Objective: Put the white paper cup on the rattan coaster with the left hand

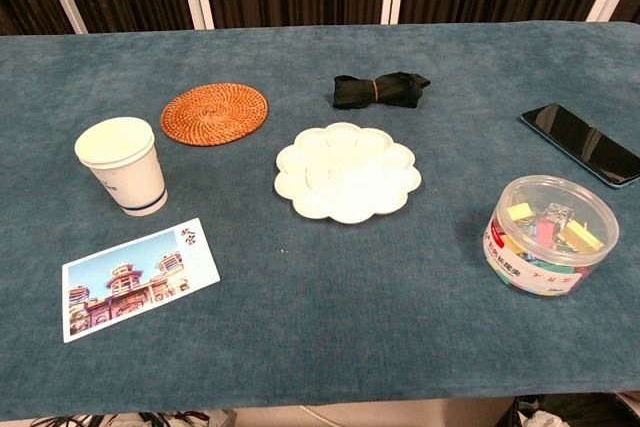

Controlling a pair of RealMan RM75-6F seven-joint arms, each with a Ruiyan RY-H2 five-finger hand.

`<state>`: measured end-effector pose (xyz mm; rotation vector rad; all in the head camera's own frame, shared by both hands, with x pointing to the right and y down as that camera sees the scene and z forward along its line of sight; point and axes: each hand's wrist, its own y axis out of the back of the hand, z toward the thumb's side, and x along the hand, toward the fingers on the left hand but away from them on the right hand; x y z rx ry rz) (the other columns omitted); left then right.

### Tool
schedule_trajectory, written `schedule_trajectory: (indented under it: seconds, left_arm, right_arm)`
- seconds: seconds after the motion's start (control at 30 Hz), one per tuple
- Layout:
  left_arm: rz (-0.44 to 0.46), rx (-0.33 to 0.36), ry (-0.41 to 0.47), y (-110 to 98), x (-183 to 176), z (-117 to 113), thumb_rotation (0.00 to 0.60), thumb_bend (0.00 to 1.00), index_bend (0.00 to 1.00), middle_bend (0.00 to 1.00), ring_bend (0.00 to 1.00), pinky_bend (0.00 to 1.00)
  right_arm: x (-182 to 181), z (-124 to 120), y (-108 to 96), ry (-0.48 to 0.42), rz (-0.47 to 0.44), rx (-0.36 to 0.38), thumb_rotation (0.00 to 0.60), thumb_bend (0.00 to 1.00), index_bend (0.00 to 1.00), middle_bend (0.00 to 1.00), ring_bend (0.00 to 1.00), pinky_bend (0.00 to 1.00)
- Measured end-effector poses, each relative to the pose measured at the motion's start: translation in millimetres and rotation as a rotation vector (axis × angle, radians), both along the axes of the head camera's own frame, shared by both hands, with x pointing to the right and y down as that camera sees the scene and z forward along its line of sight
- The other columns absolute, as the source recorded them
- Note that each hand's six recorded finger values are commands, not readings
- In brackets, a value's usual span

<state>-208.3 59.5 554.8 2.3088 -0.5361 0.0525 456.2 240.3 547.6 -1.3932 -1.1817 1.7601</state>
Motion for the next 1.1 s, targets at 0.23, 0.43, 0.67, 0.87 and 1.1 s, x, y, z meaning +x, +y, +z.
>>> schedule_trajectory:
  seconds: [0.23, 0.43, 0.67, 0.87, 1.1]
  left_arm:
    - [0.024, 0.024, 0.013, 1.7, 10.4, -7.0, 0.6, 0.07, 0.03, 0.12, 0.0, 0.09]
    - [0.039, 0.045, -0.02, 3.1, 15.9, -3.9, 0.6, 0.07, 0.03, 0.12, 0.0, 0.09]
    - [0.023, 0.067, -0.036, 1.3, 15.8, -3.6, 0.6, 0.07, 0.03, 0.12, 0.0, 0.1]
    - [0.02, 0.104, -0.044, 5.0, 13.3, -4.6, 0.6, 0.07, 0.04, 0.13, 0.0, 0.1]
    - [0.027, 0.163, -0.083, 5.7, 9.0, -6.9, 0.6, 0.07, 0.04, 0.12, 0.0, 0.09]
  right_arm:
    - [-0.7, 0.3, -0.3, -0.003, -0.005, -0.002, 0.6, 0.12, 0.02, 0.02, 0.13, 0.17]
    - [-1.9, 0.1, -0.7, -0.008, -0.012, 0.0, 0.6, 0.12, 0.02, 0.02, 0.13, 0.17]
    - [-1.6, 0.3, -0.6, -0.006, -0.015, -0.002, 0.6, 0.12, 0.02, 0.02, 0.13, 0.17]
    - [1.8, -2.1, 1.0, -0.008, -0.007, 0.003, 0.6, 0.12, 0.02, 0.02, 0.13, 0.17]
    - [2.2, -2.2, 1.1, -0.009, -0.008, 0.002, 0.6, 0.12, 0.02, 0.02, 0.13, 0.17]
